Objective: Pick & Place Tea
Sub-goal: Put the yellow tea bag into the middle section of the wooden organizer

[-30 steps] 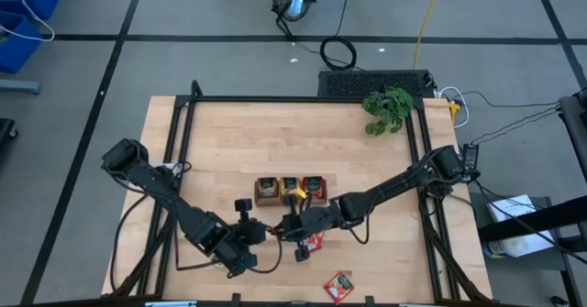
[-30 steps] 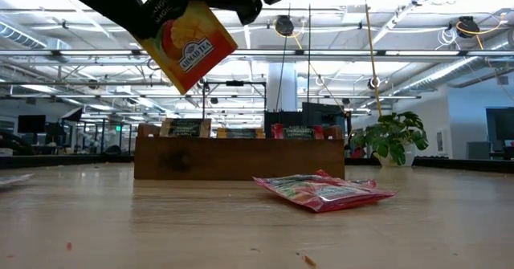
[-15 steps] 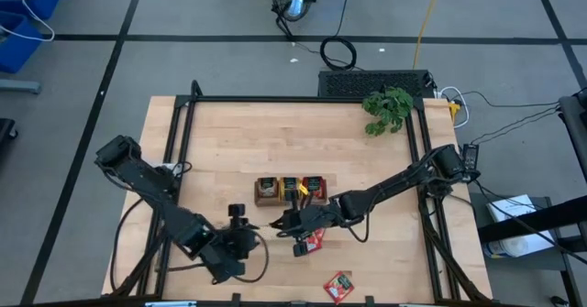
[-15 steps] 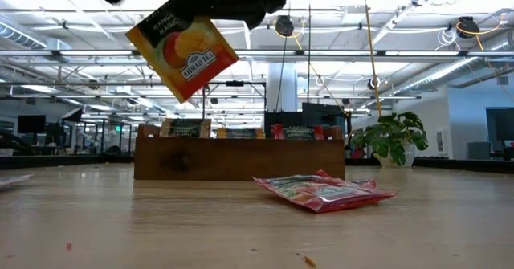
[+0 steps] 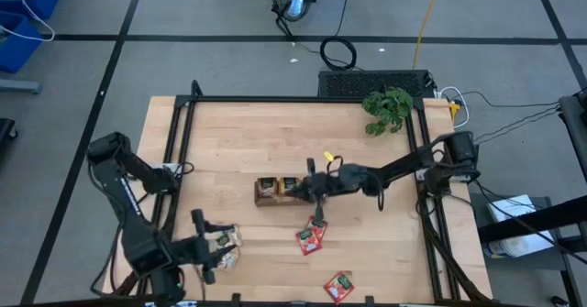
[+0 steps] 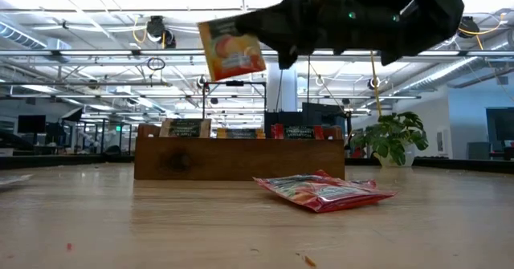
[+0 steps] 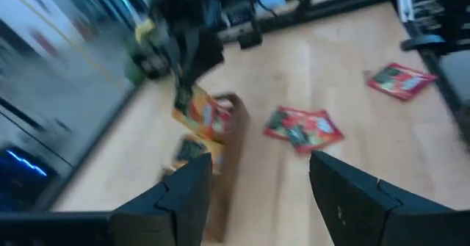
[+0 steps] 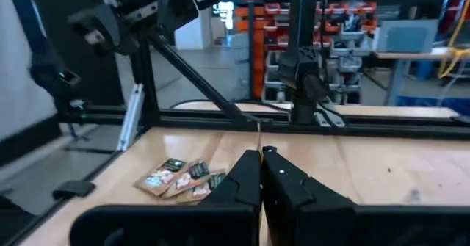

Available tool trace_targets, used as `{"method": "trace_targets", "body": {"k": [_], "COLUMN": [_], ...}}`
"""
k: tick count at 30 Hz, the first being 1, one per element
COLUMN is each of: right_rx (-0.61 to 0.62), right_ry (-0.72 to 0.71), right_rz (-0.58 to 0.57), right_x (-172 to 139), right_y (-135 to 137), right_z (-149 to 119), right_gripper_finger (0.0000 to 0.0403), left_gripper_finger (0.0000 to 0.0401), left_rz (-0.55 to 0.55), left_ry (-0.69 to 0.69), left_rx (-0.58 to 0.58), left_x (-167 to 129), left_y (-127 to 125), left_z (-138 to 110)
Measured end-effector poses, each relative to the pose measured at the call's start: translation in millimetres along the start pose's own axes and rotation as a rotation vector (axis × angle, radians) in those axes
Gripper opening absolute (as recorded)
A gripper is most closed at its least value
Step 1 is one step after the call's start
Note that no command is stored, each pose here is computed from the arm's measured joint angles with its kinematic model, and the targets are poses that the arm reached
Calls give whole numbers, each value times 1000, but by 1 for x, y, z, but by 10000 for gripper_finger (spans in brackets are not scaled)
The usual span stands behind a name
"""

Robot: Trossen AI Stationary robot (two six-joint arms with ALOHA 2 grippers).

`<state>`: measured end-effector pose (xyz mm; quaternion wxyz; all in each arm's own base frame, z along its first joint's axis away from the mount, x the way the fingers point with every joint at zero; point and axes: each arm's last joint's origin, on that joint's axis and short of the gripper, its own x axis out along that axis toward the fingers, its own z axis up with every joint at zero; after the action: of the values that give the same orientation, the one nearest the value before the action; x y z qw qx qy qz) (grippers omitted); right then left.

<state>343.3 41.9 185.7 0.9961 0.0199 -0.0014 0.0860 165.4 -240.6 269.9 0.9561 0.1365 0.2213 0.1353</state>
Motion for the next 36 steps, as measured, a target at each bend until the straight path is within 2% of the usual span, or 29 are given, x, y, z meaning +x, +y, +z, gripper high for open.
{"method": "trace_targets", "body": {"k": [4,7,9,13,17,27,34,36], "right_rx": [46,64,90,128,142,161,152,137], "right_ry": [11,30,-7,-54,-50,-1,4,8], "right_rz": [-5,-25,-29,-53,-71,-129,-111,-139], "right_x": [-4,-3,-2,-8,-17,-14,-12,-12], "right_y": [-18,-24,-28,-38,-41,-36,-20,-19], "right_z": [-5,-16,-22,-32,-37,-48,-48,-49], "right_gripper_finger": [0,0,0,0,0,0,0,0], "left_gripper_finger": [230,230,230,230,230,230,230,230], "left_rz": [81,137,163,188,188,195,185,183], "left_ry": [-80,-115,-133,-150,-157,-176,-183,-184], "left_rx": [65,52,35,2,3,10,37,47], "left_x": [3,13,19,26,25,25,25,26], "left_y": [0,3,5,10,10,8,3,1], "left_z": [-25,-51,-67,-85,-85,-82,-78,-77]}}
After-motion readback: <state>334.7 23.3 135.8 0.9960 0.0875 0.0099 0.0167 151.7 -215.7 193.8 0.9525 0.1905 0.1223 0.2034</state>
